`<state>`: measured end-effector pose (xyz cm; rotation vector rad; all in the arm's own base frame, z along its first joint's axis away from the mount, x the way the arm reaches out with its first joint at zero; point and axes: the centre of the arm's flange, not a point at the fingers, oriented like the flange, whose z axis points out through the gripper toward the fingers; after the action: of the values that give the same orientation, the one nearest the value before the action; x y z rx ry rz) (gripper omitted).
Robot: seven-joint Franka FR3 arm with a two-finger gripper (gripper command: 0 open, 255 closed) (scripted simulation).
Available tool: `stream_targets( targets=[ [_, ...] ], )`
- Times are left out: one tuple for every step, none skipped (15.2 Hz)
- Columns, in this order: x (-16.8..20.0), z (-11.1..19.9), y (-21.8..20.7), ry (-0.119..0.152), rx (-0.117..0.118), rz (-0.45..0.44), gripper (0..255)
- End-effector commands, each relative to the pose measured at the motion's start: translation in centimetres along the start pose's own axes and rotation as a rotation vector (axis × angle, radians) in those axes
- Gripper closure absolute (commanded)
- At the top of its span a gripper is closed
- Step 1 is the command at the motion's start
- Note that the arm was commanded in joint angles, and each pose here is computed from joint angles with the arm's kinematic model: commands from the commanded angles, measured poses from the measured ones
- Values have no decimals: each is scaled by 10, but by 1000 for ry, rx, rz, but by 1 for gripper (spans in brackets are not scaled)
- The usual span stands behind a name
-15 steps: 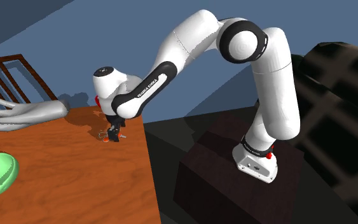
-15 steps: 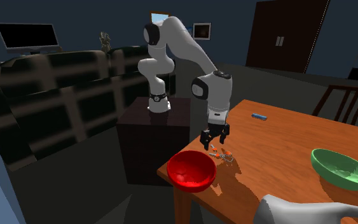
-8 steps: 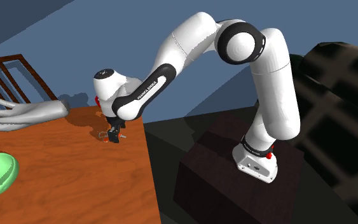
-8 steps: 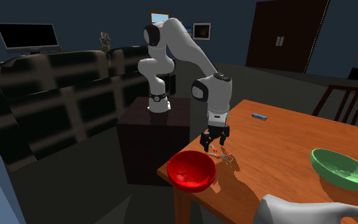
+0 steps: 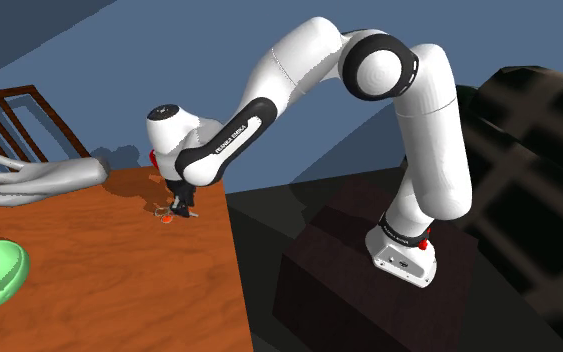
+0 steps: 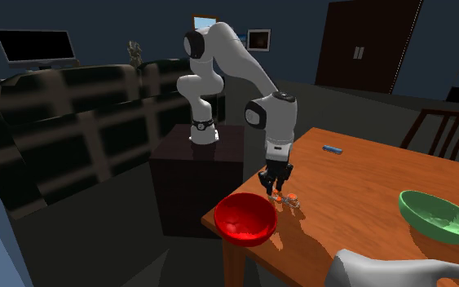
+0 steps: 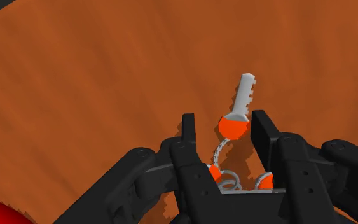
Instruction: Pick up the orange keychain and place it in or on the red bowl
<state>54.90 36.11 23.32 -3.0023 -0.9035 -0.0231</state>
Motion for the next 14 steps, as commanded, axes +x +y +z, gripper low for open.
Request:
stream_targets(
  targets=[
    [-3,8,-5,-12,6,-6,255],
    [-3,5,-6,-12,6,-7,255],
    [-3,7,-6,-12,6,-6,255],
    [-3,2,-6,-12,6,-6,255],
    [-3,-4,-6,-12,6,-6,255],
    [-3,-9,-6,-12,6,-6,255],
    [-3,-14,-6,-12,6,-6,255],
    [-3,-19,-6,-12,6,-6,255],
    [-3,-25,-6,-12,6,-6,255],
    [-3,-30,-6,-12,6,-6,255],
    [-3,-35,-6,-12,6,-6,255],
    [-3,-41,-6,-12,6,-6,255],
    [-3,-46,-6,-12,6,-6,255],
    [-3,-51,-6,-12,6,-6,255]
  ],
)
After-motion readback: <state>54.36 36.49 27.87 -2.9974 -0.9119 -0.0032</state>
